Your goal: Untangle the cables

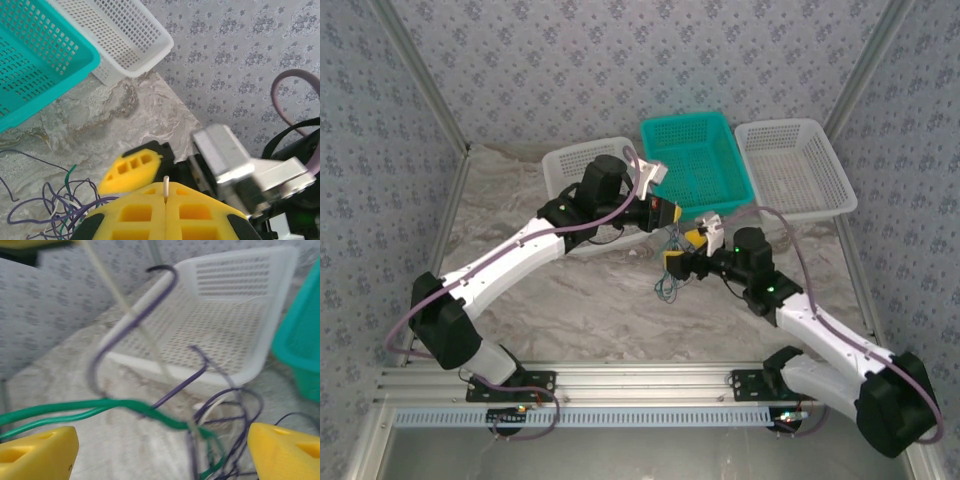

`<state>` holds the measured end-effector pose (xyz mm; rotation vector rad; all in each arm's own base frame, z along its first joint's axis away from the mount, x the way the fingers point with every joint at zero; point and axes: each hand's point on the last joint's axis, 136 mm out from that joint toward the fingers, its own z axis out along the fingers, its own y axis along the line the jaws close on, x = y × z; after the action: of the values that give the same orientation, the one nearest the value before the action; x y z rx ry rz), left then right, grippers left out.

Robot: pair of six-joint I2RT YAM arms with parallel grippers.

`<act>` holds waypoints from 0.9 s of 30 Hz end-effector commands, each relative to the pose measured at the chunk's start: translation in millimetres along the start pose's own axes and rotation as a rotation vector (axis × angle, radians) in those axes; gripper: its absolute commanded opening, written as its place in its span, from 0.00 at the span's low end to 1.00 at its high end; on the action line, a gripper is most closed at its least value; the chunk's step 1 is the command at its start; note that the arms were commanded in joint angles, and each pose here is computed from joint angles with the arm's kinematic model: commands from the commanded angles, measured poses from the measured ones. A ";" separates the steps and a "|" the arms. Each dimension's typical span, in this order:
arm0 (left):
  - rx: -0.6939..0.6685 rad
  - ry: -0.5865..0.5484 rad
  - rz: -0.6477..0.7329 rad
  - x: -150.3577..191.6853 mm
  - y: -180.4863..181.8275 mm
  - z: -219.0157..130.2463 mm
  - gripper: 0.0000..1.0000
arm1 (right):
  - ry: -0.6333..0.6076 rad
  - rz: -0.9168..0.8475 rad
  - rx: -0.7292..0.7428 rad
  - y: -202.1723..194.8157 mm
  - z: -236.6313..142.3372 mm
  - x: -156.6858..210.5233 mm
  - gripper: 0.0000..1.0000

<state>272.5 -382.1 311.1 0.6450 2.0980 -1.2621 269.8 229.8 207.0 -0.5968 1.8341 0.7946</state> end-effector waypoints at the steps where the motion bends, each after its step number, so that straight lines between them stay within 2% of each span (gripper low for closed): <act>1: 0.050 -0.061 0.036 -21.5 -26.4 -17.8 0.00 | -0.095 -0.145 0.242 -37.3 9.7 -14.3 0.88; 3: 0.041 -0.074 0.036 -23.6 -27.2 -22.1 0.00 | -0.100 -0.170 0.281 -43.6 17.1 -13.5 0.77; 5: 0.010 -0.101 0.039 -27.6 -26.0 -30.5 0.00 | -0.074 -0.179 0.320 -51.1 23.7 -6.9 0.51; 7: -0.022 -0.134 0.043 -34.4 -24.8 -43.9 0.00 | -0.052 -0.177 0.341 -56.7 25.7 2.7 0.38; 9: -0.045 -0.187 0.030 -47.4 -22.3 -65.4 0.00 | -0.022 -0.156 0.364 -63.6 24.0 16.6 0.30; 16: -0.091 -0.405 -0.011 -100.2 -14.1 -157.6 0.00 | 0.075 -0.037 0.467 -90.1 4.2 64.0 0.26; 18: -0.134 -0.446 -0.008 -108.4 -10.1 -180.1 0.00 | 0.083 0.006 0.485 -95.9 -3.4 73.5 0.19; 21: -0.164 -0.486 -0.005 -114.4 -7.4 -201.1 0.00 | 0.088 0.056 0.520 -103.2 -14.5 83.2 0.14; 27: -0.262 -0.562 0.013 -121.7 -0.1 -242.5 0.00 | 0.161 0.171 0.715 -135.1 -51.2 109.9 0.16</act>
<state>310.8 -198.7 454.6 0.1689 1.8163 -1.0431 304.7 132.5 112.0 -0.1962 2.0462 0.2734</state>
